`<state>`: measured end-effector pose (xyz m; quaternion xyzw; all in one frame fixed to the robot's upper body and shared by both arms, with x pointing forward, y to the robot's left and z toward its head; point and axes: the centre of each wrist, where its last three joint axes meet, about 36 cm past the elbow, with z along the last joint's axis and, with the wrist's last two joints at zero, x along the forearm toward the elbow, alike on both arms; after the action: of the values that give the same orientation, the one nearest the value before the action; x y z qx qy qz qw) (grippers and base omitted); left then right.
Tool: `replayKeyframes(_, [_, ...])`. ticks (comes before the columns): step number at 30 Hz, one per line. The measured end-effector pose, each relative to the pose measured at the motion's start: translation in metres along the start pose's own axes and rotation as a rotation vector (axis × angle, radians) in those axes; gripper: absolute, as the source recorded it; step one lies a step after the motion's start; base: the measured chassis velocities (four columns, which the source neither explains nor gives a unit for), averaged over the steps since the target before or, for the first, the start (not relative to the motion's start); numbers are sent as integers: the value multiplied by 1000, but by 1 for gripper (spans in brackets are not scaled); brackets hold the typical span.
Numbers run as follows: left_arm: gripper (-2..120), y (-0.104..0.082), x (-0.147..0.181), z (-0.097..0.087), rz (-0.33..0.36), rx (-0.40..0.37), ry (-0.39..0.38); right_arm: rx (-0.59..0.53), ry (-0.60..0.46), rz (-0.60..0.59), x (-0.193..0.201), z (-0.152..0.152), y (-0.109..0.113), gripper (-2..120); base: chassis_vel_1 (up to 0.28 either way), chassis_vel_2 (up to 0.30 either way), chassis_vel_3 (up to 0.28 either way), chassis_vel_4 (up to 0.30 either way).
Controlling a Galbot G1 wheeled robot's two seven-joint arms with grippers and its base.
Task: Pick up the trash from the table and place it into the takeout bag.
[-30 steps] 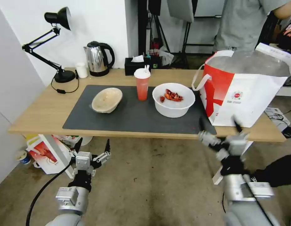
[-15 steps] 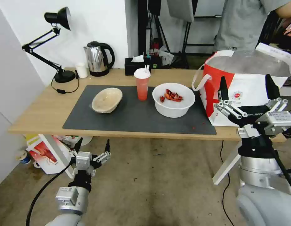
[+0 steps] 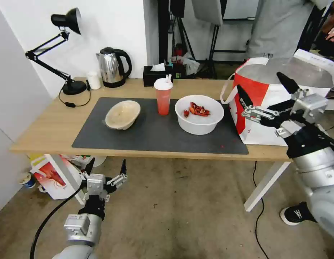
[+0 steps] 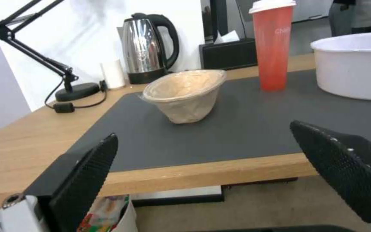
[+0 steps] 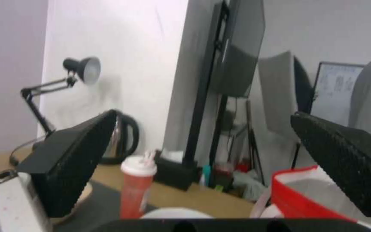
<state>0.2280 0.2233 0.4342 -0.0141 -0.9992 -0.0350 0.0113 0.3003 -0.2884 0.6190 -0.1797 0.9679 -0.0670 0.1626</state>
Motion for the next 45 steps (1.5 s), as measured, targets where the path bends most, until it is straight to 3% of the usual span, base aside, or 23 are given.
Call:
replayKeyframes(14, [100,0,0,0,0,0,0,-10,130,-165,-19,-28,-11,100,0,0,0,0])
replayKeyframes(16, [100,0,0,0,0,0,0,4,137,-184,-26,-27,-18,100,0,0,0,0])
replayKeyframes(18, [100,0,0,0,0,0,0,-22,126,-290,-41,-16,-45,100,0,0,0,0])
replayKeyframes(19, [100,0,0,0,0,0,0,-22,126,-290,-41,-16,-45,100,0,0,0,0])
replayKeyframes(22, [100,0,0,0,0,0,0,-13,187,-388,-55,-23,-67,100,0,0,0,0])
replayKeyframes(29, [100,0,0,0,0,0,0,27,276,-497,-68,-37,-78,100,0,0,0,0])
replayKeyframes(33, [100,0,0,0,0,0,0,90,400,-618,-79,-47,-89,100,0,0,0,0])
replayKeyframes(45, [100,0,0,0,0,0,0,197,569,-745,-91,-49,-92,100,0,0,0,0])
